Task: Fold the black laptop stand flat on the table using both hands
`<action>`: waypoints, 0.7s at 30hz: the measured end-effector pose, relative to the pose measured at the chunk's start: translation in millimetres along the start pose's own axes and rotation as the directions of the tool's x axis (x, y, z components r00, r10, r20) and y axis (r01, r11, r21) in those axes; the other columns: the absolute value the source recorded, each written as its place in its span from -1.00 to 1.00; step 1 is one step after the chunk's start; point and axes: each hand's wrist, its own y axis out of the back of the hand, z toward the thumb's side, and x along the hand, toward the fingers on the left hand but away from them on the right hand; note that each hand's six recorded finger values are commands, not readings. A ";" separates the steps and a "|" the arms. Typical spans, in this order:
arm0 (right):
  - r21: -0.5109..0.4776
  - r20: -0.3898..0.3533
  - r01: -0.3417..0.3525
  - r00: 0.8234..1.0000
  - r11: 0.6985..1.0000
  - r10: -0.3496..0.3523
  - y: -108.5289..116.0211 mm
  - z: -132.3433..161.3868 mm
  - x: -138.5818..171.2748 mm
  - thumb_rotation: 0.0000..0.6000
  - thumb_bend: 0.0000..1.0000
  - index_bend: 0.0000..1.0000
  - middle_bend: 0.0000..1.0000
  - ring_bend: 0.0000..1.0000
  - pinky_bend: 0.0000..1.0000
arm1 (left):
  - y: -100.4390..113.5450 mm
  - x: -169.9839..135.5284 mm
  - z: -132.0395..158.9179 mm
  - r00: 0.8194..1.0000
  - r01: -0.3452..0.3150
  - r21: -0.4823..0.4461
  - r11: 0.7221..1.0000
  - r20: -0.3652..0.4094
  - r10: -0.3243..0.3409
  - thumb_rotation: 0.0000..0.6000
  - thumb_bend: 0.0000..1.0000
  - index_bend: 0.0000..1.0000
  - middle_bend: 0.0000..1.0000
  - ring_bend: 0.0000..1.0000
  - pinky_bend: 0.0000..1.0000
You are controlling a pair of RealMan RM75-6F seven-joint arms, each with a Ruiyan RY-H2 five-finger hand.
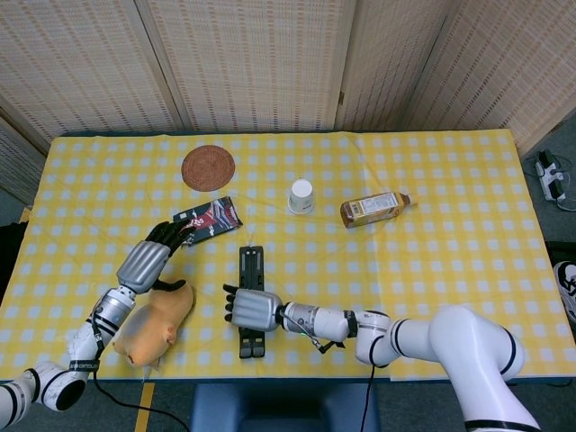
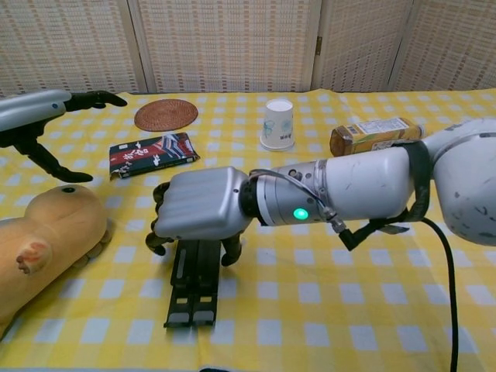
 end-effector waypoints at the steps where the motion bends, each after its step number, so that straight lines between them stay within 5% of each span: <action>1: -0.012 0.015 0.005 1.000 1.000 -0.005 0.4 -1.7 2.9 1.00 -0.57 -1.00 -0.94 -0.82 -0.93 | 2.1 -0.4 0.0 1.000 -0.007 0.001 1.000 -0.001 0.007 1.00 -0.54 -1.00 -1.00 -1.00 -1.00; 7: -0.112 0.171 0.083 0.983 0.990 -0.063 5.1 -21.2 42.3 1.00 -0.57 -1.00 -0.96 -0.81 -0.93 | 15.5 -5.8 -6.5 0.997 -0.064 0.067 0.996 -0.026 0.066 1.00 -0.52 -1.00 -1.00 -1.00 -1.00; 11: -0.162 0.327 0.152 0.940 0.975 -0.092 6.1 -39.8 88.3 1.00 -0.57 -1.00 -0.95 -0.79 -0.93 | 26.9 -16.7 -17.3 0.992 -0.093 0.155 0.984 -0.075 0.106 1.00 -0.52 -1.00 -1.00 -1.00 -1.00; 17: -0.225 0.595 0.237 0.802 0.945 -0.060 -6.0 -65.6 183.4 1.00 -0.57 -1.00 -0.93 -0.78 -0.93 | 53.3 -50.9 -47.8 0.962 -0.142 0.202 0.969 -0.200 0.183 1.00 -0.52 -1.00 -1.00 -1.00 -1.00; 21: -0.251 0.739 0.268 0.674 0.930 0.005 -22.2 -74.0 255.5 1.00 -0.57 -1.00 -0.94 -0.78 -0.92 | 62.8 -73.6 -62.8 0.938 -0.180 0.214 0.960 -0.255 0.233 1.00 -0.52 -1.00 -1.00 -1.00 -1.00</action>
